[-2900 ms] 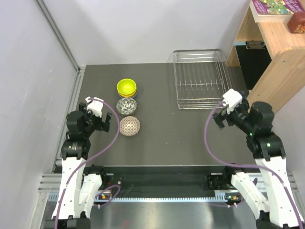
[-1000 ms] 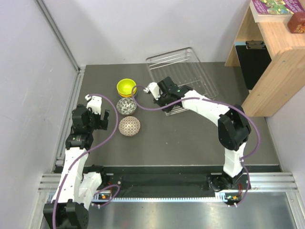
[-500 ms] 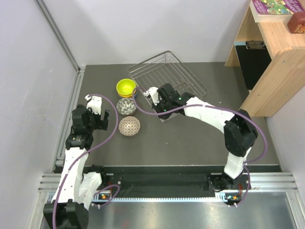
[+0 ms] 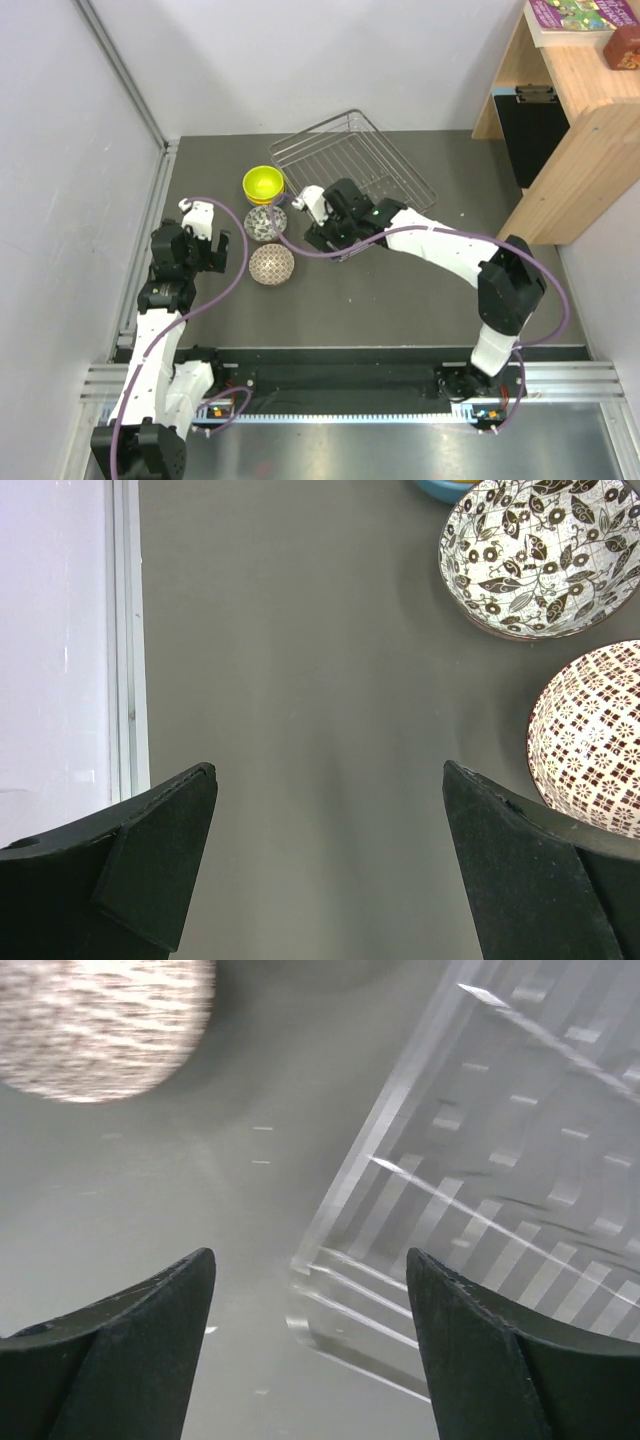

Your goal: Load the bowls into the dish rack

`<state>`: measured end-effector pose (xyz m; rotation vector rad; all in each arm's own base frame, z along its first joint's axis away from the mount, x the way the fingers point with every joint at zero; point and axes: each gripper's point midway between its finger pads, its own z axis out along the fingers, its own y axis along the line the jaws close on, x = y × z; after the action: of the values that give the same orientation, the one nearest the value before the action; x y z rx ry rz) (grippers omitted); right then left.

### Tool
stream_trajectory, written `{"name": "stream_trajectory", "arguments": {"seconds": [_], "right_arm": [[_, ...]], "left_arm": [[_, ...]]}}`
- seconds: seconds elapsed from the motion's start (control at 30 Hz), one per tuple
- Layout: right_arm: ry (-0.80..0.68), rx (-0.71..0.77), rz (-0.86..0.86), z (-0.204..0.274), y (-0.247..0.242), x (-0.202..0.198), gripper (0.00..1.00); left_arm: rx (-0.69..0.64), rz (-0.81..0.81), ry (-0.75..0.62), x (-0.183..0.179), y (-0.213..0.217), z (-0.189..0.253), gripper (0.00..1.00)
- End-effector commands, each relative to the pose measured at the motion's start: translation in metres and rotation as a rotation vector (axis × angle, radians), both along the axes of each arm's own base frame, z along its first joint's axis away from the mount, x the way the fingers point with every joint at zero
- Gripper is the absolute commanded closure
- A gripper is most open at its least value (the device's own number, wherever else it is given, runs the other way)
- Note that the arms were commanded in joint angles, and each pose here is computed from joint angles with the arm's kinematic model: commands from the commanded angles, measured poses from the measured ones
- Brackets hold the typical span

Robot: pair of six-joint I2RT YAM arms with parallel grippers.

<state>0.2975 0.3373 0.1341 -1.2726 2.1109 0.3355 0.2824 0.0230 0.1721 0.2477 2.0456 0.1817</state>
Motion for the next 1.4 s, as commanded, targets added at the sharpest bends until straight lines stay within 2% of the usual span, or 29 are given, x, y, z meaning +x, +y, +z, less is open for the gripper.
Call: {"name": "stream_trajectory", "arguments": {"seconds": [0.0, 0.13, 0.23, 0.33, 0.47, 0.77, 0.87, 0.9, 1.0, 1.1, 1.17, 1.37], "right_arm": [[-0.253, 0.097, -0.183, 0.085, -0.042, 0.069, 0.26], [-0.306, 0.074, -0.271, 0.097, -0.088, 0.104, 0.27], [-0.381, -0.024, -0.374, 0.092, -0.133, 0.135, 0.27], [-0.392, -0.11, -0.452, 0.074, -0.173, 0.16, 0.27], [-0.355, -0.16, -0.557, 0.048, -0.218, 0.189, 0.27], [-0.242, -0.132, -0.633, 0.014, -0.255, 0.203, 0.34], [-0.184, -0.077, -0.644, 0.009, -0.258, 0.201, 0.47], [-0.143, -0.064, -0.649, 0.005, -0.258, 0.195, 0.61], [-0.053, -0.02, -0.628, 0.0, -0.247, 0.176, 0.82], [-0.002, 0.026, -0.622, -0.002, -0.239, 0.155, 0.94], [0.014, 0.039, -0.628, -0.004, -0.239, 0.14, 1.0], [0.055, 0.072, -0.698, -0.009, -0.244, 0.106, 1.0]], "left_arm": [[-0.004, 0.013, -0.045, 0.005, 0.002, 0.009, 0.01], [-0.005, 0.011, -0.042, 0.005, 0.002, 0.008, 0.01], [-0.004, 0.011, -0.042, 0.005, 0.002, 0.008, 0.01], [-0.004, 0.008, -0.045, 0.005, 0.001, 0.009, 0.01], [-0.004, 0.013, -0.043, 0.005, 0.002, 0.008, 0.01], [-0.007, 0.005, -0.034, 0.005, 0.001, 0.006, 0.01], [-0.005, 0.006, -0.036, 0.005, 0.001, 0.005, 0.01], [-0.007, 0.005, -0.036, 0.005, 0.001, 0.005, 0.01], [-0.005, 0.002, -0.034, 0.005, 0.0, 0.004, 0.01], [-0.005, 0.002, -0.034, 0.005, 0.0, 0.005, 0.01], [-0.006, 0.003, -0.036, 0.005, 0.0, 0.005, 0.01], [0.002, -0.002, -0.048, 0.005, 0.0, 0.012, 0.01]]}}
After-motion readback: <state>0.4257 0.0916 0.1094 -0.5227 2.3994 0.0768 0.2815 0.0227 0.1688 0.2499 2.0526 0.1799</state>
